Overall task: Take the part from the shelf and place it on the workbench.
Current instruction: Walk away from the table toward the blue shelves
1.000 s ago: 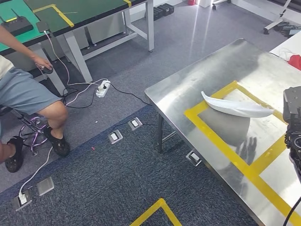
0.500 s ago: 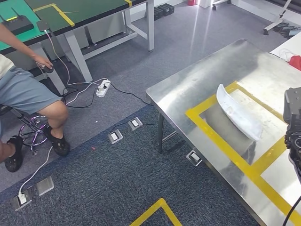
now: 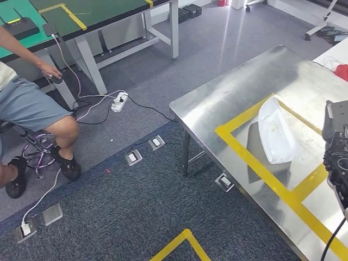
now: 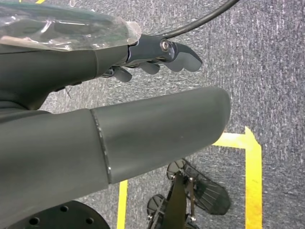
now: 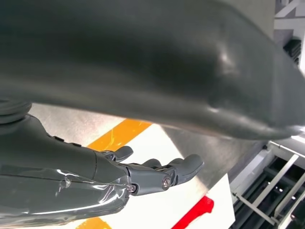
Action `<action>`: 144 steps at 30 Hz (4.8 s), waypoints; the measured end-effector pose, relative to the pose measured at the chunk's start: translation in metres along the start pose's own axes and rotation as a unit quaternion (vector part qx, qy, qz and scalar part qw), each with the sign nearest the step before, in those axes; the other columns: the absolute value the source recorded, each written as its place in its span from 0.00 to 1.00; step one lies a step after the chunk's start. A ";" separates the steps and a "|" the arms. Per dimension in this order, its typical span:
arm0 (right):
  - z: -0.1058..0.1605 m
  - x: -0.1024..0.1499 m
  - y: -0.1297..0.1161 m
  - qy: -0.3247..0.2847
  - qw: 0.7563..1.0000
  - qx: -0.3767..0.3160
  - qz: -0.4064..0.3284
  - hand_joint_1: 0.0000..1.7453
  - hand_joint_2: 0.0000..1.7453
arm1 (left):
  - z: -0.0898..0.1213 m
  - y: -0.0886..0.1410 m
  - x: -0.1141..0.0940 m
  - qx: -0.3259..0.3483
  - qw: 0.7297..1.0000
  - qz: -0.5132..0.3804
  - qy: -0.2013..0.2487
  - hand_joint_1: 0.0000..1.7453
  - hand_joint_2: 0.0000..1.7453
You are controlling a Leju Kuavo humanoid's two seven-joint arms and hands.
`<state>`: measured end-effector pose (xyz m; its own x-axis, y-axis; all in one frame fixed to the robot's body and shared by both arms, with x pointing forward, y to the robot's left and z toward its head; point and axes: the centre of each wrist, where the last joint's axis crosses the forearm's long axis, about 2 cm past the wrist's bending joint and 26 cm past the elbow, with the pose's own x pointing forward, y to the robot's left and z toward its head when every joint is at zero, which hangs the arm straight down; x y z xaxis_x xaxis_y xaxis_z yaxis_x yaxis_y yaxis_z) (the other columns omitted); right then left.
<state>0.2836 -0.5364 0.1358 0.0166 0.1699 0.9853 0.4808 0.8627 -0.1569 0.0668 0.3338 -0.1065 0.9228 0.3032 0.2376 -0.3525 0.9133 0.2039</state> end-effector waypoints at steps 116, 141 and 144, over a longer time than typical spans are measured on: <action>0.244 0.169 0.387 -0.178 0.522 0.715 -0.430 0.00 0.00 | 0.002 -0.007 -0.002 0.003 1.000 -0.022 0.010 0.00 0.00; 0.246 0.162 0.388 -0.170 0.527 0.715 -0.426 0.00 0.00 | 0.002 -0.007 0.000 0.003 1.000 -0.024 0.009 0.00 0.00; 0.246 0.162 0.388 -0.171 0.528 0.715 -0.424 0.00 0.00 | 0.002 -0.007 -0.001 0.003 1.000 -0.024 0.010 0.00 0.00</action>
<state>0.2575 -0.0572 0.2178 0.0497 -0.7024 0.7100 -0.9708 0.1331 0.1997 0.0685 0.3266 -0.1066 0.9417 0.2639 0.2088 -0.3082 0.9254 0.2206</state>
